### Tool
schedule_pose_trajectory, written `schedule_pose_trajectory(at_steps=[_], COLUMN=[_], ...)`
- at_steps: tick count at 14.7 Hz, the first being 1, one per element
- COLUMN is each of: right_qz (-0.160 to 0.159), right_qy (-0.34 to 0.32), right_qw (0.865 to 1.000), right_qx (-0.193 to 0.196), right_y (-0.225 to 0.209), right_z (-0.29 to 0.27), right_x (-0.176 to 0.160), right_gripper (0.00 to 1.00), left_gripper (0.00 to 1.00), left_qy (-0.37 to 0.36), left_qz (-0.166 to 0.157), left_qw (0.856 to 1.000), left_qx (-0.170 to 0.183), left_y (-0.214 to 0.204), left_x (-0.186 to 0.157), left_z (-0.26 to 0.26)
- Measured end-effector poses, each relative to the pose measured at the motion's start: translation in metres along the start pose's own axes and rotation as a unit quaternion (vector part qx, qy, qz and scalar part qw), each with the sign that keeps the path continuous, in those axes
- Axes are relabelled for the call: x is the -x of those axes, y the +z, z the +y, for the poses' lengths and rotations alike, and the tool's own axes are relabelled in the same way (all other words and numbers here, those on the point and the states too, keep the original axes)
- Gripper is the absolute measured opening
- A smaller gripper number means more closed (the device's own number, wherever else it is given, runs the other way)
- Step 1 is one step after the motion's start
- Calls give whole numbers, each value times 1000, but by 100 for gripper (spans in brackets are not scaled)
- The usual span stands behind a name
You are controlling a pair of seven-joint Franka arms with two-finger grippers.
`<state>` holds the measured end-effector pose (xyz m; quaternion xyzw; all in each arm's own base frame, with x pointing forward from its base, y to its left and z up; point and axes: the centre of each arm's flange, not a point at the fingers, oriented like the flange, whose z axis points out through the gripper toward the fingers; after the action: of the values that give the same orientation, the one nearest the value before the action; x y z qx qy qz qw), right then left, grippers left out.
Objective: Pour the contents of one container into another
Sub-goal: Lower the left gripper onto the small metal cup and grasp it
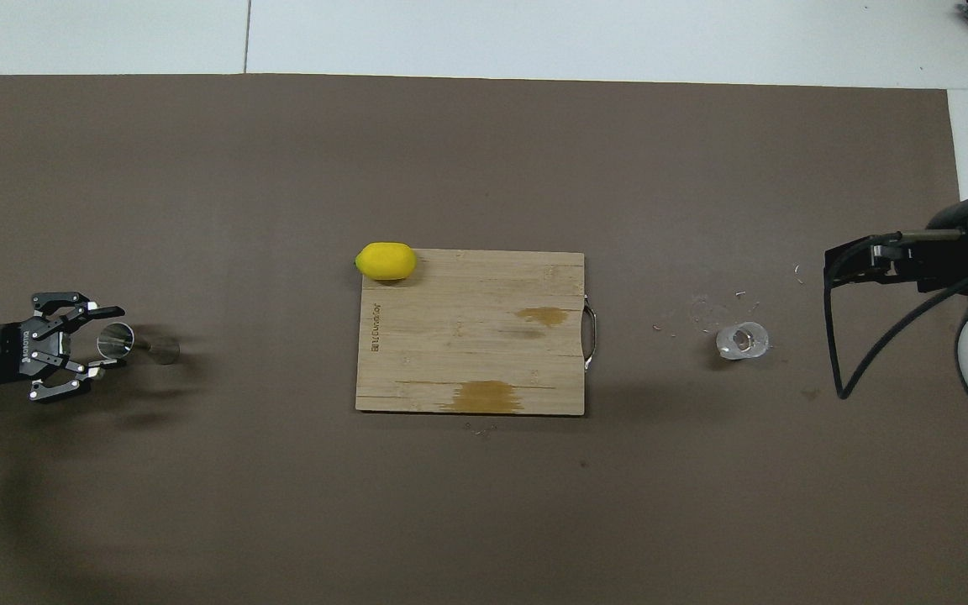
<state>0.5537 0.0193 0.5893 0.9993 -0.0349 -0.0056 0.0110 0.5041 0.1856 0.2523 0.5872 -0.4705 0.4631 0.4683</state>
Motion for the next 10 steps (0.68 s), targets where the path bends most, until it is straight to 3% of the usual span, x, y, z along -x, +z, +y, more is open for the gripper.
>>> schedule_pose_trajectory(at_steps=[3,10], right_qz=[0,0], right_qy=[0,0], right_qw=[1000,1000], right_qx=[0,0], right_y=[0,0], right_z=[0,0], right_x=[0,0], right_gripper=[100,100], left_gripper=[67,69], left_qy=[4,4], left_qz=[-2,0], left_qw=[1000,1000], left_qx=[1,1], left_y=[3,3], left_x=[0,0], left_z=[-1,-1])
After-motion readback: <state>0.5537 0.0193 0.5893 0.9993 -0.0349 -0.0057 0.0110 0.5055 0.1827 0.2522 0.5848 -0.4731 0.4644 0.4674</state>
